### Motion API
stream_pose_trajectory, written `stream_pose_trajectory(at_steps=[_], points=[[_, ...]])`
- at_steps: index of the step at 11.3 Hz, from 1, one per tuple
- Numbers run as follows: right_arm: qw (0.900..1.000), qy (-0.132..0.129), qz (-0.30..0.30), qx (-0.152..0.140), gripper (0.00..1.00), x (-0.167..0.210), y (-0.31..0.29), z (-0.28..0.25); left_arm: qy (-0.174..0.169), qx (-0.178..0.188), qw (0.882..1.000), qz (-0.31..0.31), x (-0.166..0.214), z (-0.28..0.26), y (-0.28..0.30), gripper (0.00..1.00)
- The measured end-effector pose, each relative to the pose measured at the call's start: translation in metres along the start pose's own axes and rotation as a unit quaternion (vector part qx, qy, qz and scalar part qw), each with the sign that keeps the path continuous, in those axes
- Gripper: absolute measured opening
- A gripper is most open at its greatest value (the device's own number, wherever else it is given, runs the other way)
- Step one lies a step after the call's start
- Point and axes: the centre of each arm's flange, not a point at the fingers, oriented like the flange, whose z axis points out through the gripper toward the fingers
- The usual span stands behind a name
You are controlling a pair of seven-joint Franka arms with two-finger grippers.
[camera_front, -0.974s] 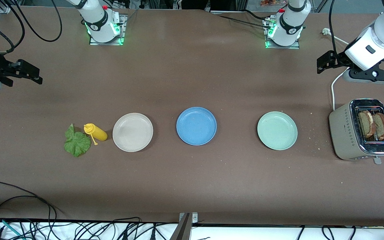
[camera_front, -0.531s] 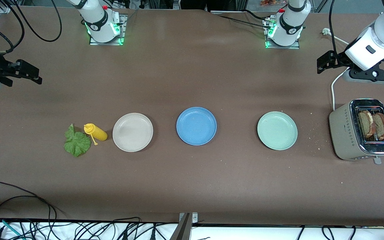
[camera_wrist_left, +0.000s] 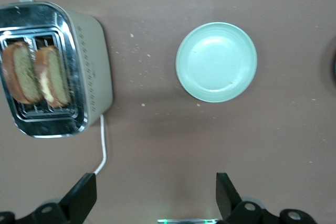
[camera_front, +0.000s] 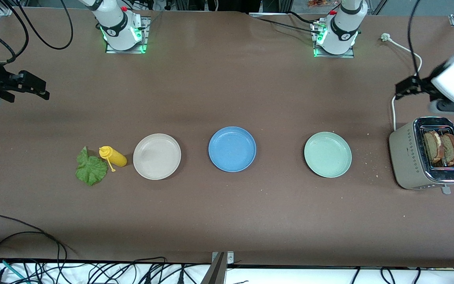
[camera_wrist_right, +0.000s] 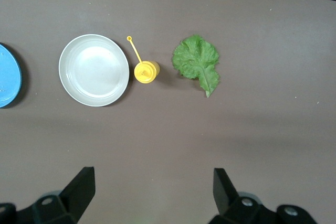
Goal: Make sandwich in blue plate with both arms
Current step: 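Reach the left gripper down into the toaster and grasp a bread slice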
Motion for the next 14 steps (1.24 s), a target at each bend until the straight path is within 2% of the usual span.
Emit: stream_pose_trajectory(at_steps=[2, 3, 5, 8, 14], points=[[1.0, -0.001, 0.001, 0.0, 1.0, 0.0, 0.001, 0.001, 0.003, -0.013, 1.0, 0.024, 0.032, 0.025, -0.07, 1.0], [1.0, -0.001, 0.001, 0.0, 1.0, 0.0, 0.001, 0.001, 0.015, -0.016, 0.999, 0.031, 0.047, 0.04, -0.1, 1.0], [1.0, -0.001, 0.001, 0.0, 1.0, 0.0, 0.001, 0.001, 0.035, 0.011, 0.999, 0.039, 0.07, 0.066, -0.141, 1.0], [1.0, -0.001, 0.001, 0.0, 1.0, 0.0, 0.002, 0.001, 0.046, 0.035, 0.998, 0.039, 0.093, 0.1, -0.164, 1.0], [1.0, -0.001, 0.001, 0.0, 1.0, 0.0, 0.002, 0.001, 0.006, 0.019, 1.0, 0.024, 0.103, 0.16, -0.189, 0.99]])
